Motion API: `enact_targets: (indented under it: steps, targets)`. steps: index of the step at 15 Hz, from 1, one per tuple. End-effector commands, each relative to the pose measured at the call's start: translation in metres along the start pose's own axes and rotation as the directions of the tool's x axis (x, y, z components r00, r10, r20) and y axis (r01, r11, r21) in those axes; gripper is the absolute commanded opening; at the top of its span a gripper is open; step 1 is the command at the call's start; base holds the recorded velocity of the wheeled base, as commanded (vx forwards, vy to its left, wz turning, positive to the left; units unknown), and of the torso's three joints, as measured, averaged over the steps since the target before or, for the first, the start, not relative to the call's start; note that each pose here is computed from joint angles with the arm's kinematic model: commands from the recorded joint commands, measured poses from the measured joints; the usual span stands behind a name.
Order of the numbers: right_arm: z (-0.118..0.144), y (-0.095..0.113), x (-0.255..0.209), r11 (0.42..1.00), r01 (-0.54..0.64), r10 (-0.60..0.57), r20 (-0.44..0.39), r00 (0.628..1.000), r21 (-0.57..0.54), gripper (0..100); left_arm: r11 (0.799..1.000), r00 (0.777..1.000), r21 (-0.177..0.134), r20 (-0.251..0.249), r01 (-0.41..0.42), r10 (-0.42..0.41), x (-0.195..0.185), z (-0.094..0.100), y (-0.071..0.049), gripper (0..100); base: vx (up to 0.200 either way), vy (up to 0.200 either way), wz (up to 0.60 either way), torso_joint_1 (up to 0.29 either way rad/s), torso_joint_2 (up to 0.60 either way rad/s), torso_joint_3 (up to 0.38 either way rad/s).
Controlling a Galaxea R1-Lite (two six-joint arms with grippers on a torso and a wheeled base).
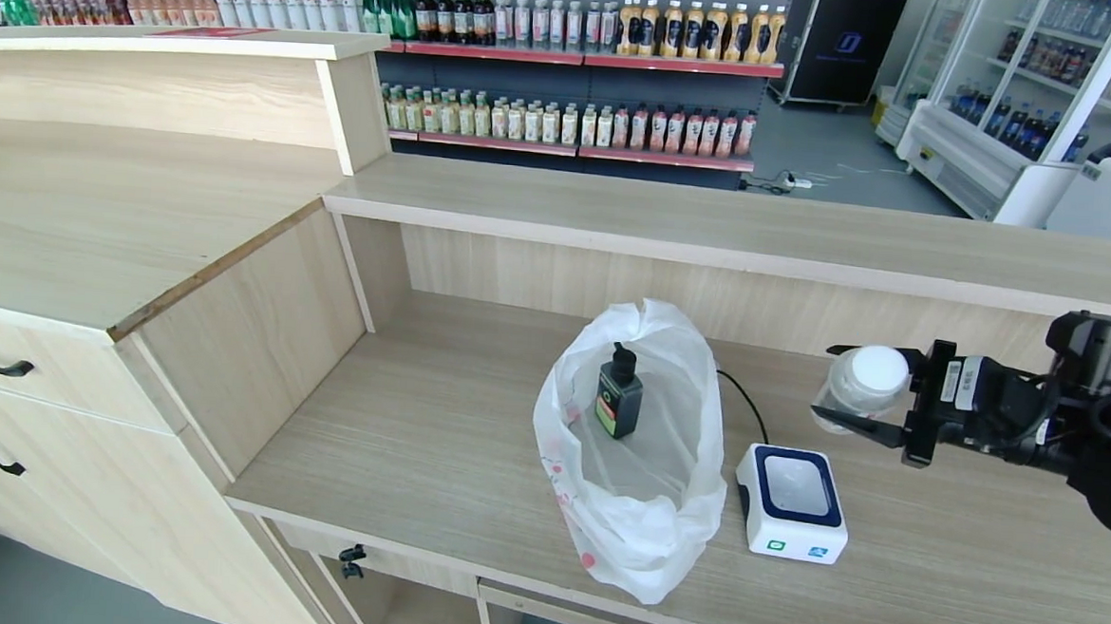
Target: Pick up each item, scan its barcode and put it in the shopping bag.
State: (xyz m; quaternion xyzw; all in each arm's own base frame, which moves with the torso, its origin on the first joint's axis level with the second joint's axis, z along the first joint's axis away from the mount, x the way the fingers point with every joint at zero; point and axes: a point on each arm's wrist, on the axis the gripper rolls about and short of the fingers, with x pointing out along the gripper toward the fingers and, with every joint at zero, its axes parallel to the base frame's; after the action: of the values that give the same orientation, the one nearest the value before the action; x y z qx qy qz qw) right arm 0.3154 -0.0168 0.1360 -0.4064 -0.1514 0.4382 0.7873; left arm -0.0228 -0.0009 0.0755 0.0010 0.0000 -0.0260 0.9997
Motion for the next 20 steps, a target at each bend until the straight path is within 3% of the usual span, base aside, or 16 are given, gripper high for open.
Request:
enact_targets:
  steps: [1, 8, 20]
  targets:
    - [0.002, -0.001, 0.0, 1.0, 0.0, 0.0, 0.005, 1.0, -0.007, 0, 1.0, 1.0, 0.001, -0.002, 0.0, 0.0, 0.0, 0.0, 0.0, 100, 0.0, 0.0, 0.0, 0.0, 0.0, 0.0]
    - [-0.005, 0.008, 0.011, 0.999, -0.035, 0.035, 0.012, 0.999, 0.016, 0, 1.0, 1.0, 0.001, -0.002, 0.0, 0.0, 0.0, 0.0, 0.0, 100, 0.0, 0.0, 0.0, 0.0, 0.0, 0.0]
    - [-0.033, 0.016, 0.039, 0.995, -0.089, 0.091, 0.039, 0.995, -0.054, 0, 1.0, 1.0, 0.0, -0.002, 0.0, 0.0, 0.0, 0.0, 0.0, 100, 0.0, 0.0, 0.0, 0.0, 0.0, 0.0]
